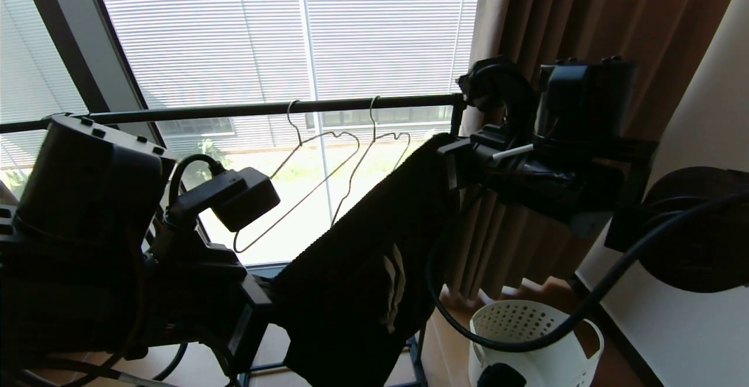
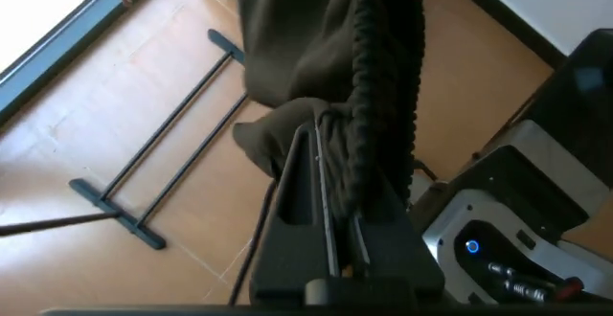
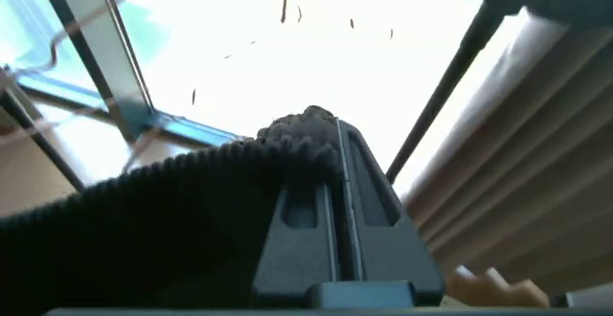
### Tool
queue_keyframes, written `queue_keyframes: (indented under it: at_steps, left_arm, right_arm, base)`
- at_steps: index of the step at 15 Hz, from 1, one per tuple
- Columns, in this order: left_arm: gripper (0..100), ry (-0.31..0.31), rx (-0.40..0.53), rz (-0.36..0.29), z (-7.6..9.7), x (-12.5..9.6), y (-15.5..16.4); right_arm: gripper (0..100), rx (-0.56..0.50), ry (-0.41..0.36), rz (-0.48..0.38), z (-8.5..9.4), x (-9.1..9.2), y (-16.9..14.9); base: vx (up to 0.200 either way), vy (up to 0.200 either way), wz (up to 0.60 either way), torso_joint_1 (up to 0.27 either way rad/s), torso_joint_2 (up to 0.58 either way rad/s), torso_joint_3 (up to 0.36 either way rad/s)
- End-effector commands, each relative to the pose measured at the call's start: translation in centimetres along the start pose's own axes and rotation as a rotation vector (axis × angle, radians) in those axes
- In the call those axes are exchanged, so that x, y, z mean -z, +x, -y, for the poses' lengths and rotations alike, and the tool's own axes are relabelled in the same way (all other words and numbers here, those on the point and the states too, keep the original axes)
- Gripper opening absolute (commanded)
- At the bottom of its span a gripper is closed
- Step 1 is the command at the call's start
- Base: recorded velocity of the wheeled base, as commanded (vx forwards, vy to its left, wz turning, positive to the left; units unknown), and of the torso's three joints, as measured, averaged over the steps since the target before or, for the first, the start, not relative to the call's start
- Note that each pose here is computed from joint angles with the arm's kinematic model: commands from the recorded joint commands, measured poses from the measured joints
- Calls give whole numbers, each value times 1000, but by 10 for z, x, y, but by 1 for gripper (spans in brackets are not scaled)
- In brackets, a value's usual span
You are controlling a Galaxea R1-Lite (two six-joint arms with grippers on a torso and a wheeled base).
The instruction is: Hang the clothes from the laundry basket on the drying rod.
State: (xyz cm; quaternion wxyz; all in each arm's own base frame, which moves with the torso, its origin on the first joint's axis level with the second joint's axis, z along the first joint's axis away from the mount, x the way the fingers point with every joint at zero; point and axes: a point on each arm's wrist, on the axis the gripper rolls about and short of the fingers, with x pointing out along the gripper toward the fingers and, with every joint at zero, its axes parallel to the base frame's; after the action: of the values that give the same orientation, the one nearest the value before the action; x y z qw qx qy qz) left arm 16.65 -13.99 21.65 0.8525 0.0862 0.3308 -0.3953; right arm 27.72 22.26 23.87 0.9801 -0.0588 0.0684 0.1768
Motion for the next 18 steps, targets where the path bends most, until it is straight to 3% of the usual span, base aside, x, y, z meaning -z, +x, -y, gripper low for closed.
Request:
queue_keyframes:
  at_steps: [1,6,11,14,18]
  left_arm:
    - [0,-1,68,-47,7,1,19]
    - [0,50,154,-119,28,0,46]
    - [0,40,196,-112,37,-8,50]
    - [0,10,184,-100,33,-5,41]
    - [0,-48,113,-41,13,15,3]
  right_arm:
    - [0,-39,-2,13,-26,-1,24]
    - [0,-109,21,44,-62,-5,35]
    - [0,-165,48,38,-84,-2,26]
    - [0,-152,57,39,-79,-4,22]
    - [0,-93,83,27,-45,-5,7]
  base:
    - [0,0,0,0,0,0]
    - [0,0,0,0,0,0]
    - [0,0,0,0,0,0]
    - [0,0,0,0,0,0]
    - [0,0,0,0,0,0]
